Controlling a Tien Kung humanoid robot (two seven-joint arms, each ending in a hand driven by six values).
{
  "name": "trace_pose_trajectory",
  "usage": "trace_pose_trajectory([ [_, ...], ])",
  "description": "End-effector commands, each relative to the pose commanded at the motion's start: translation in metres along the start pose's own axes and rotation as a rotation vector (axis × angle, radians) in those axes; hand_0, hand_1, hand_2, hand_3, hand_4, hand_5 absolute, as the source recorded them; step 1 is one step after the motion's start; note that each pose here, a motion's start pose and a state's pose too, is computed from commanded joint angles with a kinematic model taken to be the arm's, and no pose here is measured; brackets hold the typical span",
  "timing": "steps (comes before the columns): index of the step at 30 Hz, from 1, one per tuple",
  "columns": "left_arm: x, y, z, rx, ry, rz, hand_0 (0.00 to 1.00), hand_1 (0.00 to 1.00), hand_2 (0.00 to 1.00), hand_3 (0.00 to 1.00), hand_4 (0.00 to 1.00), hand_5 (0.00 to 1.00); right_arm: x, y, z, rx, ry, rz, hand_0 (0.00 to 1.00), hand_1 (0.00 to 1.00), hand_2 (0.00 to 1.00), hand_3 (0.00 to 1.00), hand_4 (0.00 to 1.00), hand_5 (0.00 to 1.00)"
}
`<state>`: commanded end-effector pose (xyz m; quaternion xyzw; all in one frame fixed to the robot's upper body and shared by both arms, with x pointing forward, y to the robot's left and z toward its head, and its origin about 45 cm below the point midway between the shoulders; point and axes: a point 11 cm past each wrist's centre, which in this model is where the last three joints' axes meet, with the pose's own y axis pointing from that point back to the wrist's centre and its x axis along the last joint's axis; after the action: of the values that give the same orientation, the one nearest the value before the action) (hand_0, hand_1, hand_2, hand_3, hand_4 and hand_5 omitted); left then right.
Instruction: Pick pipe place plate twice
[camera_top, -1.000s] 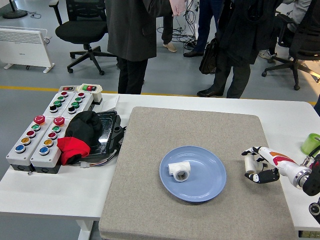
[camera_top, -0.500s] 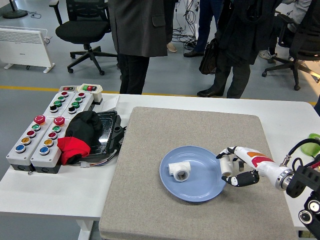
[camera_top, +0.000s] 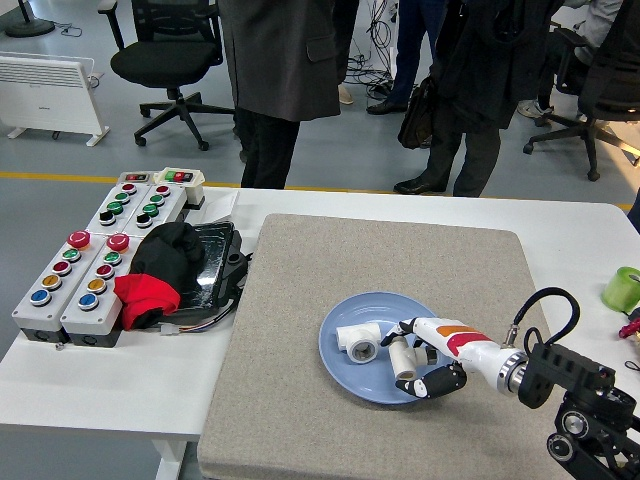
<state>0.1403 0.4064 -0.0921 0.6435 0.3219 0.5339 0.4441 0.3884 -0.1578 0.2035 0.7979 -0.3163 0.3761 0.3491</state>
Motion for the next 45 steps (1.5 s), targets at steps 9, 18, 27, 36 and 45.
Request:
trace_pose_trajectory([
  [9, 0.0, 0.0, 0.0, 0.0, -0.002, 0.001, 0.722, 0.747, 0.701, 0.65, 0.403, 0.998, -0.006, -0.004, 0.005, -0.032, 0.022, -0.033, 0.865, 0.836, 0.974, 0.929, 0.711, 0.35],
  [18, -0.001, 0.0, -0.002, 0.004, -0.006, -0.002, 0.723, 0.748, 0.701, 0.651, 0.403, 0.998, 0.0, 0.0, 0.008, -0.037, 0.021, -0.006, 0.914, 0.874, 0.998, 0.992, 0.728, 0.336],
  [27, -0.002, -0.001, -0.004, 0.008, -0.009, -0.003, 0.723, 0.749, 0.702, 0.65, 0.402, 0.998, 0.034, 0.012, 0.01, -0.01, -0.04, 0.141, 0.925, 0.877, 0.998, 0.98, 0.688, 0.311],
  [36, -0.002, -0.002, -0.007, 0.014, -0.018, -0.003, 0.723, 0.75, 0.702, 0.648, 0.401, 0.998, 0.082, 0.046, 0.046, -0.003, -0.346, 0.525, 0.922, 0.882, 0.998, 0.97, 0.674, 0.313],
  [45, -0.002, -0.002, -0.008, 0.014, -0.021, -0.002, 0.723, 0.75, 0.703, 0.648, 0.402, 0.998, 0.086, 0.08, 0.088, 0.001, -0.737, 0.741, 0.883, 0.838, 0.959, 0.909, 0.632, 0.399],
])
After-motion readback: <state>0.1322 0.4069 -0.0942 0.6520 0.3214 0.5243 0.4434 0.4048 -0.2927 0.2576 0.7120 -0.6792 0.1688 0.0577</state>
